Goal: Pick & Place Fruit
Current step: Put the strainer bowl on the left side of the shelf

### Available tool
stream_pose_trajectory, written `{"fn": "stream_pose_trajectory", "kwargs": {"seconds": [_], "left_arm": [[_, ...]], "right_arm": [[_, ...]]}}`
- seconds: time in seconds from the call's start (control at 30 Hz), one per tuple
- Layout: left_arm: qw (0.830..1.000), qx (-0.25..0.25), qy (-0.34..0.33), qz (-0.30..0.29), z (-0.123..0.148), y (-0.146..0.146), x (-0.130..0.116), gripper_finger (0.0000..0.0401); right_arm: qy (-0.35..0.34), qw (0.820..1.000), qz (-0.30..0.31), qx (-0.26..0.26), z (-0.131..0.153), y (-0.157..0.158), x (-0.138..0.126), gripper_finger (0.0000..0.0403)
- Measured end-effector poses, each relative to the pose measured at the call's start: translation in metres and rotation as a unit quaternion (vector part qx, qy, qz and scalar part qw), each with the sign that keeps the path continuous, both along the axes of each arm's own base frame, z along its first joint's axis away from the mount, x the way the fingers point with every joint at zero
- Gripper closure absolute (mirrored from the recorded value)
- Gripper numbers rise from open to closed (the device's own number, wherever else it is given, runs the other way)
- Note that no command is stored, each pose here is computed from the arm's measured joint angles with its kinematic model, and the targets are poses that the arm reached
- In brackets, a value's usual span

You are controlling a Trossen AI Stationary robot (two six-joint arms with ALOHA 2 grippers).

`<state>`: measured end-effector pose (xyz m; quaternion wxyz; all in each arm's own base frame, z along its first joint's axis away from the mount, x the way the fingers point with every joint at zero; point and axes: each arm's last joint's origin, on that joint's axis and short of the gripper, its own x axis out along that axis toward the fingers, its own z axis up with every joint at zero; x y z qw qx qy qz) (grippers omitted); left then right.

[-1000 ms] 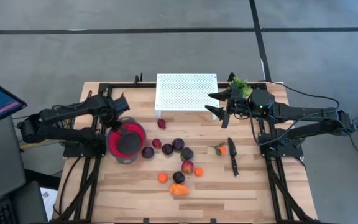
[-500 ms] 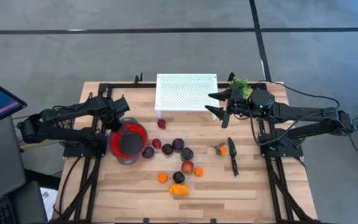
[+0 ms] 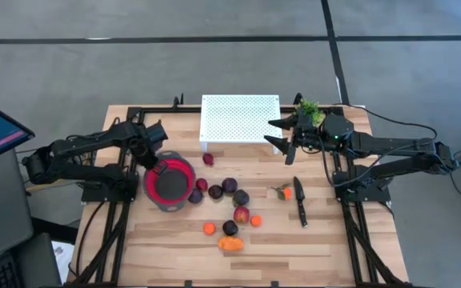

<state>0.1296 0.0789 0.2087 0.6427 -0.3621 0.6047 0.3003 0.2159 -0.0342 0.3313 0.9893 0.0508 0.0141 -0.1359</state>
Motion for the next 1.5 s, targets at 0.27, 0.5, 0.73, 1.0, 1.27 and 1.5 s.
{"fn": "stream_pose_trajectory", "kwargs": {"seconds": [0.27, 0.5, 0.73, 1.0, 1.27, 1.5], "left_arm": [[0.994, 0.051, -0.085, -0.038, 0.052, 0.01, 0.017, 0.0381], [0.985, 0.089, -0.135, -0.062, 0.088, 0.014, 0.023, 0.0389], [0.967, 0.143, -0.205, -0.053, 0.127, 0.021, 0.027, 0.0389], [0.937, 0.195, -0.291, 0.005, 0.156, 0.049, 0.047, 0.0386], [0.935, 0.174, -0.309, 0.027, 0.171, 0.094, 0.081, 0.0384], [0.931, 0.146, -0.332, 0.035, 0.177, 0.127, 0.097, 0.0383]], "right_arm": [[0.003, 1.0, 0.0, 0.002, -0.001, 0.0, 0.0, 0.0143], [0.012, 1.0, 0.0, 0.003, -0.002, 0.0, 0.0, 0.0143], [0.016, 1.0, 0.0, 0.0, -0.003, 0.0, 0.0, 0.0143], [0.015, 1.0, 0.0, 0.0, -0.003, 0.0, 0.0, 0.0143], [0.015, 1.0, 0.0, 0.0, -0.003, 0.0, 0.0, 0.0143], [0.015, 1.0, 0.0, 0.0, -0.003, 0.0, 0.0, 0.0143]]}}
